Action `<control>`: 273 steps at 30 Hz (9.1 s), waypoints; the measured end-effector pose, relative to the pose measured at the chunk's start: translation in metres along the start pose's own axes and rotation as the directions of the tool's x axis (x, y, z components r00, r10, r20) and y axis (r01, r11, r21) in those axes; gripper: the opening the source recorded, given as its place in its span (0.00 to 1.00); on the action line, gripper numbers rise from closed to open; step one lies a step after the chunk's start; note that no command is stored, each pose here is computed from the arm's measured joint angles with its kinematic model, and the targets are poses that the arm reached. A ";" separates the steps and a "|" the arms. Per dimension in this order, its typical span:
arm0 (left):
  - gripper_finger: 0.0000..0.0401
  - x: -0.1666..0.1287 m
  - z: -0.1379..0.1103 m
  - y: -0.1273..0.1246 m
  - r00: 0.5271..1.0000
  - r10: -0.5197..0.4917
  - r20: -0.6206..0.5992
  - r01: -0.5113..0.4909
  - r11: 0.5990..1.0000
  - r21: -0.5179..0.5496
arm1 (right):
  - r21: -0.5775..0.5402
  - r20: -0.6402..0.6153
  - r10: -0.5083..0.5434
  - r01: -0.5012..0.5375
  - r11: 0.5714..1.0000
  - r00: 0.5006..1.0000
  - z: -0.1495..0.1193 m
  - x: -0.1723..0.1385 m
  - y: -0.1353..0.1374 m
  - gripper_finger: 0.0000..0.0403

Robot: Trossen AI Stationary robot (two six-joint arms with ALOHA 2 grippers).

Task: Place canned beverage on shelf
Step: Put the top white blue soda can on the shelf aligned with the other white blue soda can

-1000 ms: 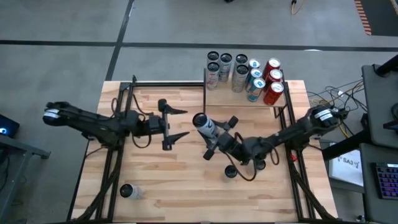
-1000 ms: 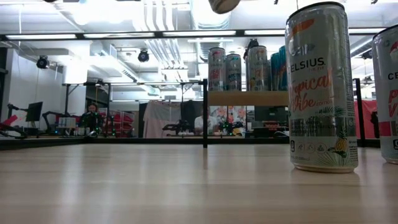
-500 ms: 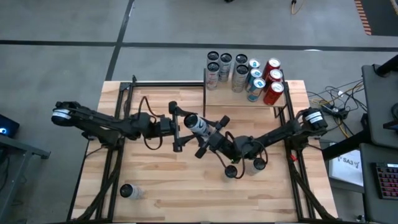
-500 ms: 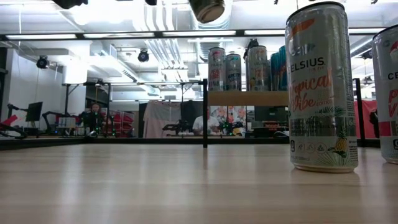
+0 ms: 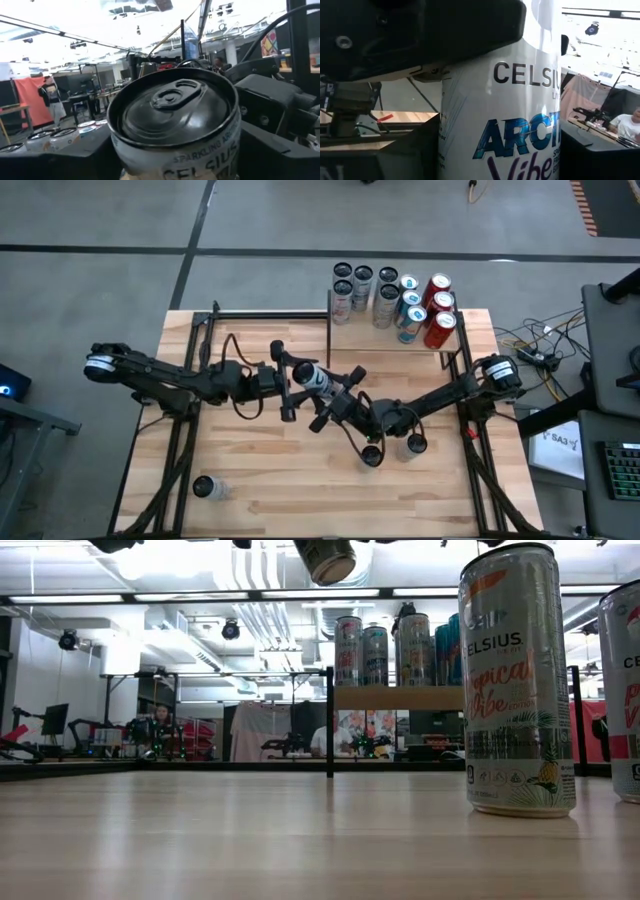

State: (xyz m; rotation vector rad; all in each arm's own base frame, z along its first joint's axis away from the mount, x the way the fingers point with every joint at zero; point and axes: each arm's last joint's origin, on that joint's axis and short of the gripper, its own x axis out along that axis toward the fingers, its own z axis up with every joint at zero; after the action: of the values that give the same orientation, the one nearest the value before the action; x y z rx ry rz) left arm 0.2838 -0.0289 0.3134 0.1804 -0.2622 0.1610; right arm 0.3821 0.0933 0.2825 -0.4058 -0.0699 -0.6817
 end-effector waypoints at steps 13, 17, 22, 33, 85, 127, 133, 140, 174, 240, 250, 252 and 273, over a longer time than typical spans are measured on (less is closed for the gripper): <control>0.61 -0.005 0.000 0.002 0.996 -0.008 -0.085 0.009 1.000 0.013 | 0.051 -0.041 -0.030 0.032 0.998 0.999 0.004 -0.006 0.000 0.83; 0.61 -0.014 0.005 0.005 0.986 -0.052 -0.158 0.059 0.997 0.041 | 0.047 -0.068 -0.005 0.008 0.999 0.998 0.009 -0.014 0.001 0.90; 0.61 -0.032 0.008 0.009 0.948 -0.141 -0.286 0.175 0.980 0.099 | 0.060 -0.126 0.064 -0.056 0.997 0.990 0.026 -0.021 -0.003 0.91; 0.63 -0.053 0.016 0.005 0.835 -0.462 -0.299 0.490 0.872 0.021 | 0.259 -0.335 0.629 -0.574 0.777 0.701 0.040 0.002 -0.009 0.91; 0.75 -0.040 0.026 0.006 0.900 -0.405 -0.164 0.424 0.899 0.108 | 0.314 -0.434 0.652 -0.574 0.756 0.621 0.024 0.024 -0.041 0.58; 0.89 -0.057 0.030 0.043 0.961 -0.037 -0.275 0.115 0.956 0.271 | 0.436 -0.348 -0.100 0.255 0.863 0.932 -0.056 -0.017 -0.129 0.58; 0.89 -0.065 0.024 0.048 0.931 -0.024 -0.365 0.135 0.951 0.280 | 0.429 -0.391 -0.145 0.320 0.845 0.909 -0.073 0.002 -0.116 0.58; 0.89 -0.067 0.011 0.050 0.909 0.002 -0.417 0.135 0.945 0.297 | 0.345 -0.465 -0.221 0.405 0.847 0.858 -0.077 0.028 -0.107 0.58; 0.89 -0.111 0.011 0.076 0.984 0.041 -0.176 0.027 0.929 0.369 | 0.227 -0.604 -0.356 0.582 0.781 0.713 -0.105 0.053 -0.119 0.58; 0.89 -0.111 0.011 0.076 0.985 0.042 -0.170 0.025 0.928 0.372 | -0.097 -0.432 -0.513 0.527 0.844 0.742 0.023 0.094 -0.156 0.81; 0.89 -0.111 0.012 0.077 0.986 0.043 -0.159 0.018 0.931 0.365 | 0.167 -0.467 -0.053 0.146 0.975 0.882 0.080 0.088 -0.163 0.81; 0.89 -0.111 0.013 0.077 0.987 0.044 -0.152 0.013 0.933 0.359 | 0.299 -0.507 0.108 0.057 0.953 0.855 0.079 0.088 -0.166 0.81; 0.89 -0.105 0.009 0.076 0.986 0.043 -0.163 0.019 0.932 0.362 | 0.413 -0.841 0.257 0.261 0.872 0.476 0.045 0.085 -0.192 0.05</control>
State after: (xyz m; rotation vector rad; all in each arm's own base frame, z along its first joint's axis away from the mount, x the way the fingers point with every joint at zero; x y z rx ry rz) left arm 0.1677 0.0293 0.3053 0.5304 -0.0619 0.2354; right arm 0.3313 -0.0752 0.4060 0.5117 0.7656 -0.7788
